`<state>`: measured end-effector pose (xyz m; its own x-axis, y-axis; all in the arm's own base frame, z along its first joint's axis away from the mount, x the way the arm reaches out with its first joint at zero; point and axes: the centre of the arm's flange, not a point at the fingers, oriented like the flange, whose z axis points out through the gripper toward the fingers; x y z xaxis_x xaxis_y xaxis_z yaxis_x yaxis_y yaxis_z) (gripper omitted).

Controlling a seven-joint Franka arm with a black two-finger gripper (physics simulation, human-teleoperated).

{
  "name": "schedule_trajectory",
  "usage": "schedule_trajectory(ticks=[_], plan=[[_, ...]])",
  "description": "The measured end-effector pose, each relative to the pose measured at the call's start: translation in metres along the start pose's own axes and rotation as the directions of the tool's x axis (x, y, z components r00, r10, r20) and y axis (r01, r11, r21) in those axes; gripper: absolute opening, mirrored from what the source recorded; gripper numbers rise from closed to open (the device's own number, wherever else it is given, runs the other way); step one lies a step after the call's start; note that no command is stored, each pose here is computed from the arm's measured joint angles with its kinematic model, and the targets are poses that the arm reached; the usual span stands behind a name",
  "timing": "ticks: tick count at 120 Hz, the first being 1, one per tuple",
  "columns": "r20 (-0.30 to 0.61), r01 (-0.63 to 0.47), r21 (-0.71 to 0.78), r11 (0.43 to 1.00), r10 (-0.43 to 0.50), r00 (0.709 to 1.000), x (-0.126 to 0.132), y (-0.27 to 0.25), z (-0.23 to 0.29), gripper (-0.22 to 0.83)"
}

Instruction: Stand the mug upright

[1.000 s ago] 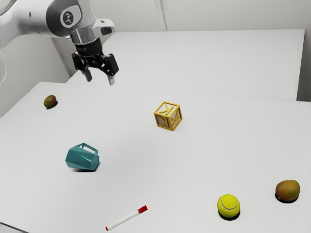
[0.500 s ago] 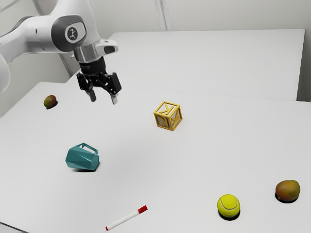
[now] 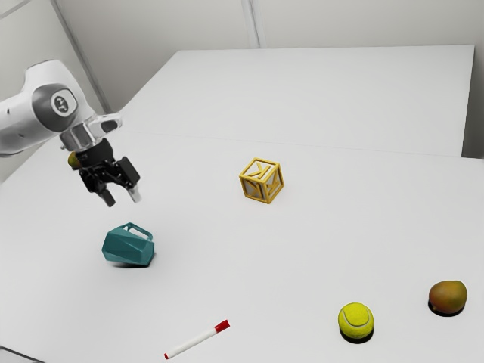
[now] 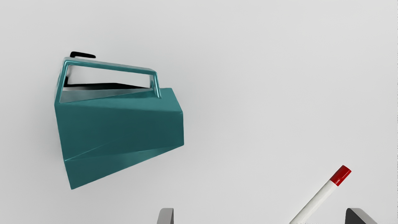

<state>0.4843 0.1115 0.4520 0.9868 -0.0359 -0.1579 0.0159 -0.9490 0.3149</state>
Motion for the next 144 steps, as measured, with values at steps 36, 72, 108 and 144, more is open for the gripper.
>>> schedule_trajectory(ticks=[36,72,108,144], plan=[[-0.059,-0.012,-0.180,0.984,0.001,0.998,-0.028,-0.104,0.029,0.62],[-0.092,-0.101,-0.321,0.942,0.075,0.993,-0.009,-0.161,0.072,0.62],[-0.125,-0.179,-0.413,0.893,0.139,0.982,-0.005,-0.170,0.101,0.62],[-0.149,-0.236,-0.468,0.851,0.188,0.971,-0.008,-0.168,0.108,0.36]])
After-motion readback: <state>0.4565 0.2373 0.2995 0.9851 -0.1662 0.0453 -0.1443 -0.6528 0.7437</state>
